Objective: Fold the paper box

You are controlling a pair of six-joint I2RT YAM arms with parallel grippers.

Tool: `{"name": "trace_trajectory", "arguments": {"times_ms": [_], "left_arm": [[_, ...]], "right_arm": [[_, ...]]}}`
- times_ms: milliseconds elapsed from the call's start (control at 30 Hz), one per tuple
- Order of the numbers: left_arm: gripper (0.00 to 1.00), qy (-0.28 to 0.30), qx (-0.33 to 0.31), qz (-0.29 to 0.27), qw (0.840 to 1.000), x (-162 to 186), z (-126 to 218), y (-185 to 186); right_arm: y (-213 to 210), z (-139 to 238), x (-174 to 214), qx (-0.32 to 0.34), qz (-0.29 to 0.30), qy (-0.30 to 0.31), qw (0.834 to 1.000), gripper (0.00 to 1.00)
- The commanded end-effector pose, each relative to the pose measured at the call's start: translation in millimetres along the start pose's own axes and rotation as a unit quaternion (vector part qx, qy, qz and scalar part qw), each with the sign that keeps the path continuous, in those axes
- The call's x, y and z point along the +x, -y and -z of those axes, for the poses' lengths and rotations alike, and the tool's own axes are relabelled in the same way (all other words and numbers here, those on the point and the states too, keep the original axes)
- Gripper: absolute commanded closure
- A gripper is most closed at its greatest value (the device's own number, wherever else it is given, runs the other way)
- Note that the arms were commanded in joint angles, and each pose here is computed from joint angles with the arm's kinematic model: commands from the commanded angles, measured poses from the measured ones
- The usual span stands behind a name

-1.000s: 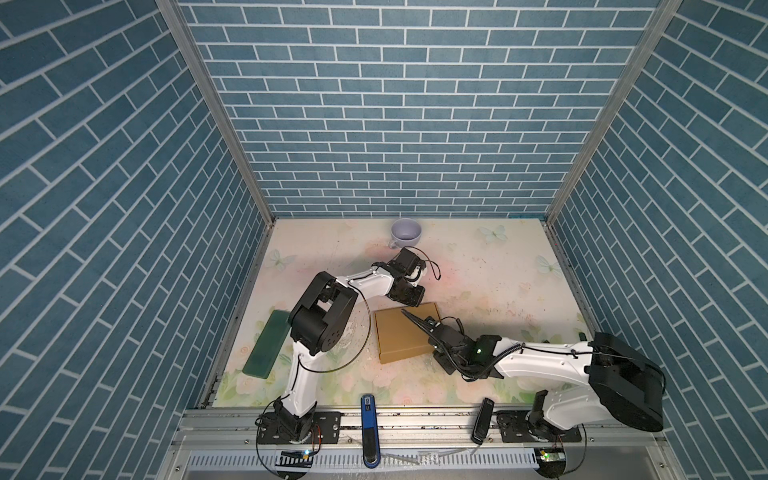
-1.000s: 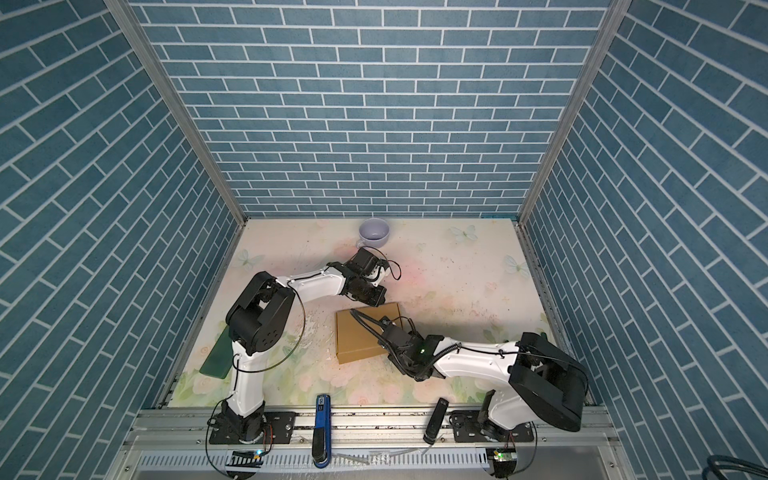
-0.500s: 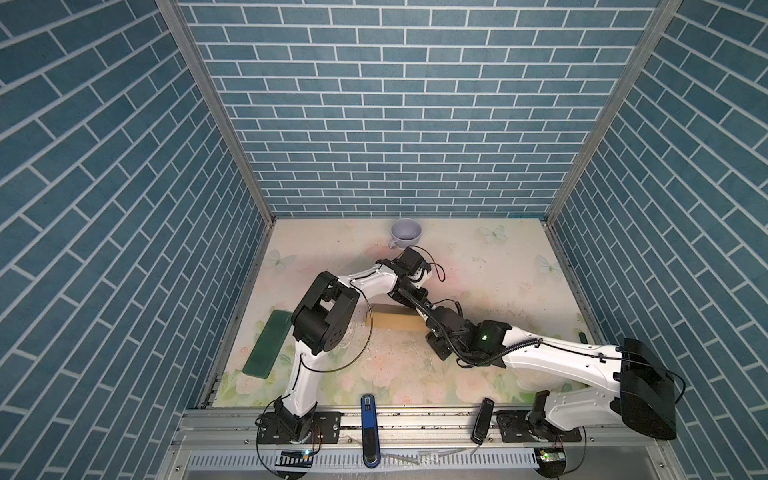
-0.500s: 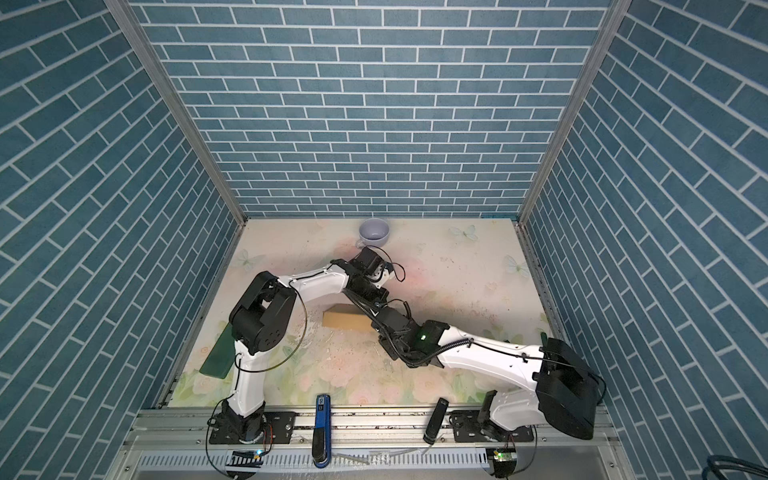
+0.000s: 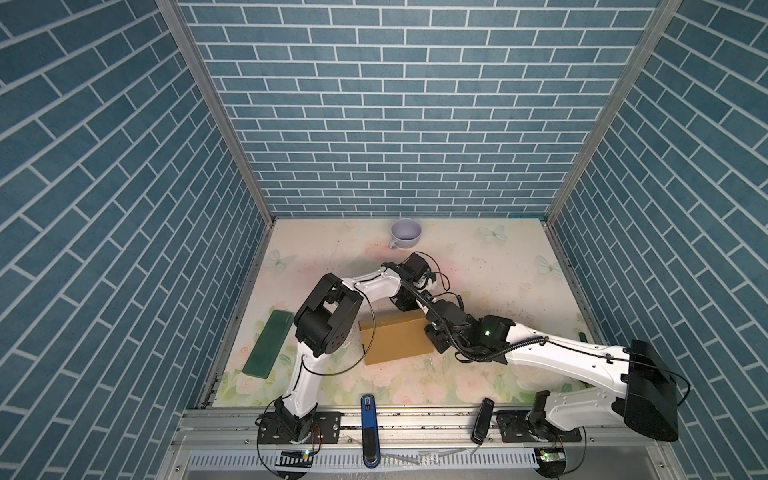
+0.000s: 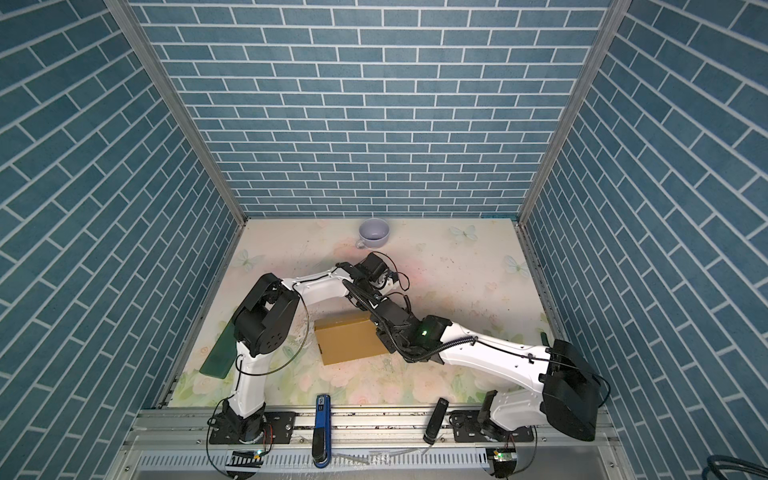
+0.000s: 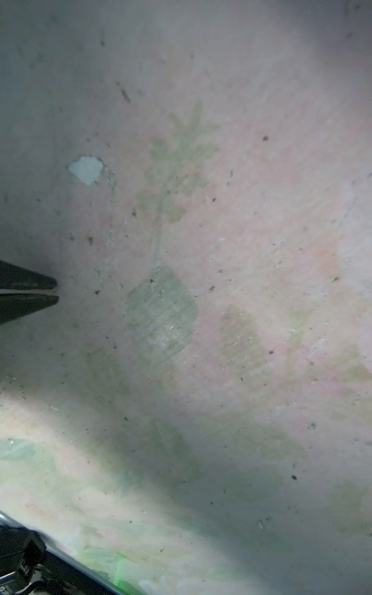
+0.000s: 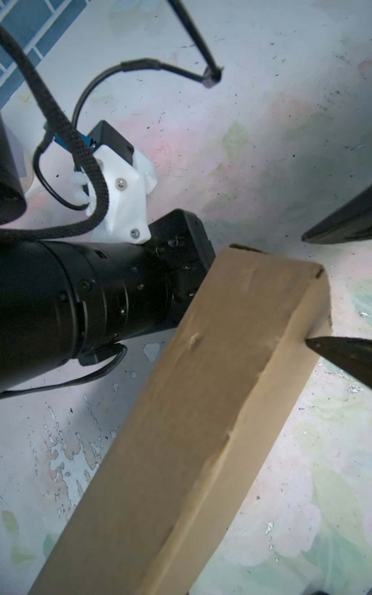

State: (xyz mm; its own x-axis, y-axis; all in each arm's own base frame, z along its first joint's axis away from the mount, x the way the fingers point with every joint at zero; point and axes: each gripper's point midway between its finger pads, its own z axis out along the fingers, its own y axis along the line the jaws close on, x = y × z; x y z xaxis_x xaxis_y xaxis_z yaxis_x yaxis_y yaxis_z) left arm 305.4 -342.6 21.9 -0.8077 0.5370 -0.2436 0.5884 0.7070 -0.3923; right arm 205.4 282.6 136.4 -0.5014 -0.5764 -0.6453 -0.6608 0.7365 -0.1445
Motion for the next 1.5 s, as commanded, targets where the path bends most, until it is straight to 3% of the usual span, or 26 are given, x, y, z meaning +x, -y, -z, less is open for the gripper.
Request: {"name": "trace_trajectory", "arguments": {"times_ms": [0, 1233, 1467], "left_arm": [[0.91, -0.015, -0.011, 0.008, 1.000, 12.6, 3.0, -2.7], [0.90, 0.044, -0.037, 0.038, 0.998, 6.6, 38.5, 0.2], [0.76, 0.066, -0.058, 0.045, 0.995, -2.1, 56.3, -1.9]], "right_arm": [[7.6, 2.4, 5.1, 0.012, -0.028, 0.009, 1.000, 0.53], [-21.8, -3.9, 39.6, -0.067, -0.069, 0.043, 0.994, 0.45], [-22.0, -3.2, 40.2, -0.067, -0.068, 0.045, 0.994, 0.44]]}}
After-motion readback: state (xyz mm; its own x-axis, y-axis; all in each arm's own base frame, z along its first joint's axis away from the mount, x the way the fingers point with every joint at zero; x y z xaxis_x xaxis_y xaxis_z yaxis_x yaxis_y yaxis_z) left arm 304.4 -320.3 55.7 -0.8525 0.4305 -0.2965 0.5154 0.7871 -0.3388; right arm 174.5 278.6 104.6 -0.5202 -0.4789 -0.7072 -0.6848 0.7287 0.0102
